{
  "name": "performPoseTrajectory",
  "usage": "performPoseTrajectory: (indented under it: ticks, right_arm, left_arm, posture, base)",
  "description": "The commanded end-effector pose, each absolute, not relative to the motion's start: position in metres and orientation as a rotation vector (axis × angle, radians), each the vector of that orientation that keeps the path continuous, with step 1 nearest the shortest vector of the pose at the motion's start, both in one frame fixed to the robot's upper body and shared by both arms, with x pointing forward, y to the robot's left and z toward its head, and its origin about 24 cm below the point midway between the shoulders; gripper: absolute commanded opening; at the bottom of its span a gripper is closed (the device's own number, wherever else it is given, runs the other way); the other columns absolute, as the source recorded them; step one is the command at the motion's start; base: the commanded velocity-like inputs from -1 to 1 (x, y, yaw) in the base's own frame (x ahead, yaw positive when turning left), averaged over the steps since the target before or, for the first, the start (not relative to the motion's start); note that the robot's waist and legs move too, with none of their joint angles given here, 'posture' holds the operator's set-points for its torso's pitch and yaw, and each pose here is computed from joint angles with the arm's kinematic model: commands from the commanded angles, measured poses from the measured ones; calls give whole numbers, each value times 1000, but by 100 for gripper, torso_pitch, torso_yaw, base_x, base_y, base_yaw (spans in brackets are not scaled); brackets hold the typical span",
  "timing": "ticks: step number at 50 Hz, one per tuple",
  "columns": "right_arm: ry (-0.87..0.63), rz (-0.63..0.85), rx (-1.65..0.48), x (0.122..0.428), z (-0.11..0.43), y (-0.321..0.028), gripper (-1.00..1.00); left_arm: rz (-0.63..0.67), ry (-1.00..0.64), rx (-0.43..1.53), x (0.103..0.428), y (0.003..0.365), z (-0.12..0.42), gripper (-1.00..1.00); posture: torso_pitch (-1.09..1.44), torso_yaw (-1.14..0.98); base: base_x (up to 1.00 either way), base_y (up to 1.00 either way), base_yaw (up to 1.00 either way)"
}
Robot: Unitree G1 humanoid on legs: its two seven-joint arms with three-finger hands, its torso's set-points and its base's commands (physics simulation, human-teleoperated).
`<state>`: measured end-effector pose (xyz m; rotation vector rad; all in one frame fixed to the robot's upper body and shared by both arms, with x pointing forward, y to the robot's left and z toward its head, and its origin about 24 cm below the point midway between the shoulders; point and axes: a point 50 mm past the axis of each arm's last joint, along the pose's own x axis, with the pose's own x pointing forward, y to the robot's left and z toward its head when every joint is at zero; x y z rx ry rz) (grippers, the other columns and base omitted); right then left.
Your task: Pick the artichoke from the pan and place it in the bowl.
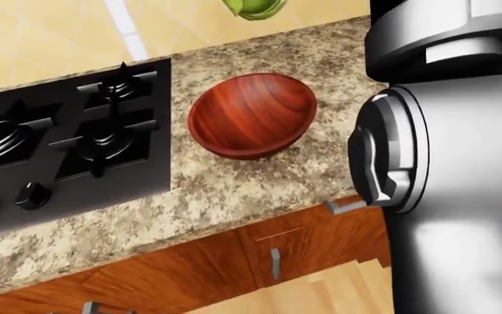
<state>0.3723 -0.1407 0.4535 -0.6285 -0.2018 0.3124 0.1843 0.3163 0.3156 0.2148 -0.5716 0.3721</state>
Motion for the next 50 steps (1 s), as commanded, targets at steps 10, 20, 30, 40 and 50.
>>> performPoseTrajectory:
  ticks: [10, 20, 30, 40, 50]
  right_arm:
    - [-398, 265, -815, 351, 491, -134, -100]
    - [-458, 295, -1159, 358, 475, -121, -100]
    - [-472, 335, -1218, 360, 470, -112, -100]
    - [-484, 375, -1279, 361, 463, -104, -100]
    - [-485, 437, -1314, 362, 456, -95, -100]
  left_arm:
    - [388, -639, 242, 176, 315, 327, 100]
    - [389, -635, 241, 177, 315, 325, 100]
    - [389, -635, 240, 177, 315, 325, 100]
    - [391, -637, 239, 176, 316, 325, 100]
    - [390, -635, 240, 176, 316, 325, 100]
  posture:
    - [0, 0]
    - [0, 0]
    - [0, 0]
    - [0, 0]
    - [0, 0]
  base:
    - [0, 0, 0]
    - [0, 0, 0]
    - [0, 0, 0]
    - [0, 0, 0]
    - [0, 0, 0]
